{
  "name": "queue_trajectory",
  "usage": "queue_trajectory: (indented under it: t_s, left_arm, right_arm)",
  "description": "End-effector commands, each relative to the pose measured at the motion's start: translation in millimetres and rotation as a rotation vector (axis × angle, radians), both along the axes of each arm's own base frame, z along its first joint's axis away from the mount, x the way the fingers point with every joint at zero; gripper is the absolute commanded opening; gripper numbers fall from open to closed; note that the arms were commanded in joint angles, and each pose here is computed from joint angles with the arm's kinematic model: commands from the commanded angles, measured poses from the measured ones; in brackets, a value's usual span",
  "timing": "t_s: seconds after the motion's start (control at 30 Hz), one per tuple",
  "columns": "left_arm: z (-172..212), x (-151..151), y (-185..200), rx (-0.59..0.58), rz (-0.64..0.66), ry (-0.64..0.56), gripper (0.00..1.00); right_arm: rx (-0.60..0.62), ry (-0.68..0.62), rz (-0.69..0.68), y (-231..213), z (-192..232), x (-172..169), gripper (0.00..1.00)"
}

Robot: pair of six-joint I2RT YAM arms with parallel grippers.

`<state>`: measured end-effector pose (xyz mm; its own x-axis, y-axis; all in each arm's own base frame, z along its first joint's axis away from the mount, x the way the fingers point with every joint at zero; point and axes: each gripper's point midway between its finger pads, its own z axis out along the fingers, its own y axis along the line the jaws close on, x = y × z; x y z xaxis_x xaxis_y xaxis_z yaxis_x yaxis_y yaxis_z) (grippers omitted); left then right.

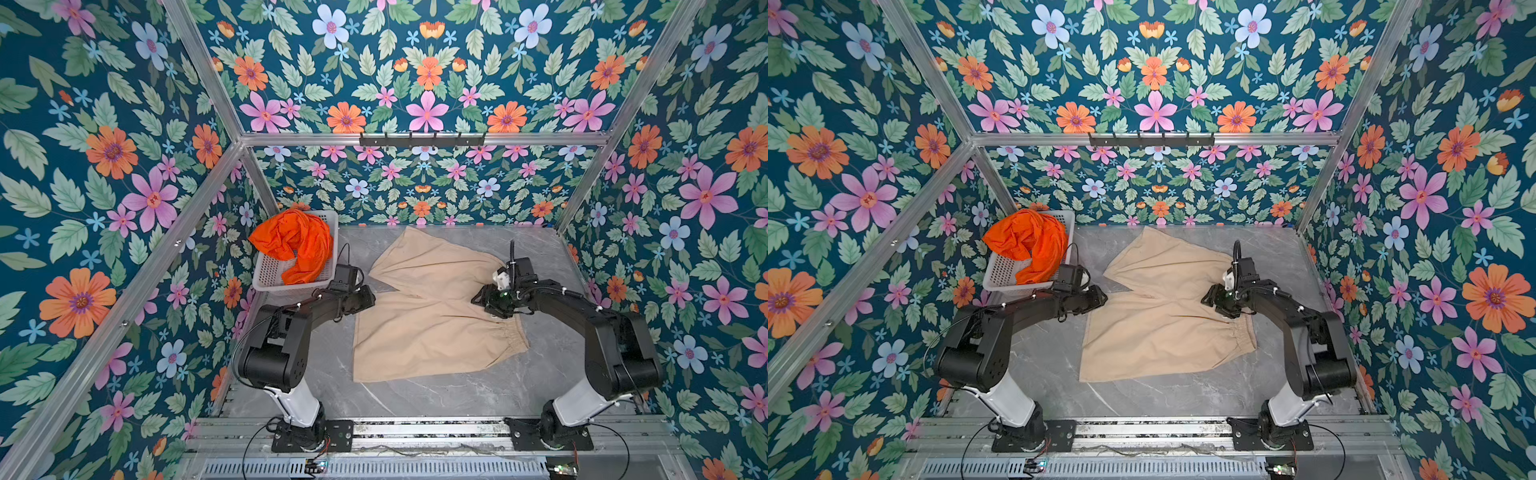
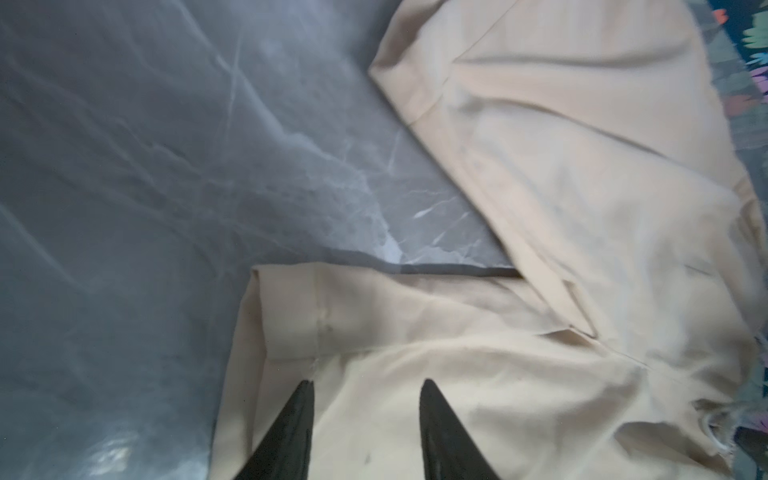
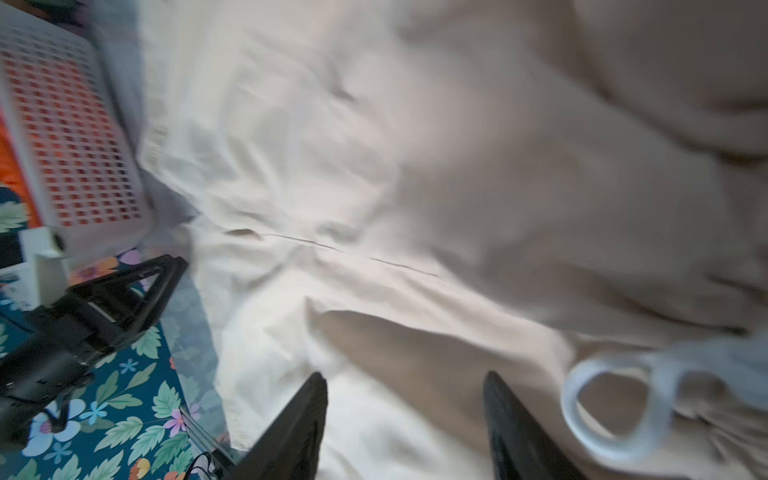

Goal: Fold and stack the shorts
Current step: 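Smooth the shorts near the waistband with the right gripper, then pull both grippers back from the shorts toward the robot, then grasp the edge of the beige shorts nearest the robot with both grippers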

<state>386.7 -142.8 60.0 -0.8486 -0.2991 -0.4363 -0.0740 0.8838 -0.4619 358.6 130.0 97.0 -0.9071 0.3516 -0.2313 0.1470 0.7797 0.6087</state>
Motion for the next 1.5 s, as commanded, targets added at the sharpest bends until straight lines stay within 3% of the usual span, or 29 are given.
queue_trajectory:
  t_s: [0.0,0.17,0.33,0.4,0.57,0.83,0.97,1.03,1.13,1.23,1.47]
  left_arm:
    - [30.9,-5.1,-4.4,-0.025,-0.03,-0.037,0.45]
    - [63.9,-37.8,-3.5,-0.096,-0.024,-0.072,0.46]
    - [52.3,-73.9,1.6,-0.121,-0.007,-0.038,0.46]
    - [44.7,-83.0,6.4,-0.109,0.003,-0.022,0.46]
    - [30.4,-97.1,9.0,-0.109,0.003,0.008,0.46]
    - [29.4,-111.6,8.2,-0.144,0.01,0.041,0.46]
    - [31.7,-127.9,13.4,-0.137,0.033,0.1,0.45]
    - [30.7,-138.1,12.7,-0.161,0.041,0.137,0.44]
    - [30.9,-149.3,15.7,-0.179,0.086,0.186,0.43]
    - [28.5,-164.1,15.9,-0.234,0.155,0.259,0.44]
    - [21.0,-197.0,32.7,-0.321,0.433,0.405,0.43]
  right_arm:
    - [0.001,-0.032,-0.032,-16.3,27.0,-8.7,0.61]
    - [0.037,0.075,-0.252,-81.4,22.2,-58.1,0.63]
    - [0.058,0.184,-0.458,-125.4,-3.9,-110.5,0.65]
    - [0.019,0.213,-0.463,-126.9,-11.9,-124.4,0.66]
    - [0.065,0.276,-0.451,-114.1,-31.0,-139.5,0.66]
    - [0.14,0.288,-0.379,-88.1,-48.4,-129.3,0.63]
    - [0.119,0.309,-0.375,-90.1,-61.5,-127.3,0.61]
    - [0.108,0.313,-0.373,-92.0,-66.5,-124.7,0.58]
    - [0.094,0.328,-0.374,-93.6,-73.0,-125.4,0.37]
    - [0.093,0.327,-0.368,-89.1,-73.2,-129.4,0.26]
    - [0.082,0.3,-0.376,-81.3,-65.2,-136.7,0.21]
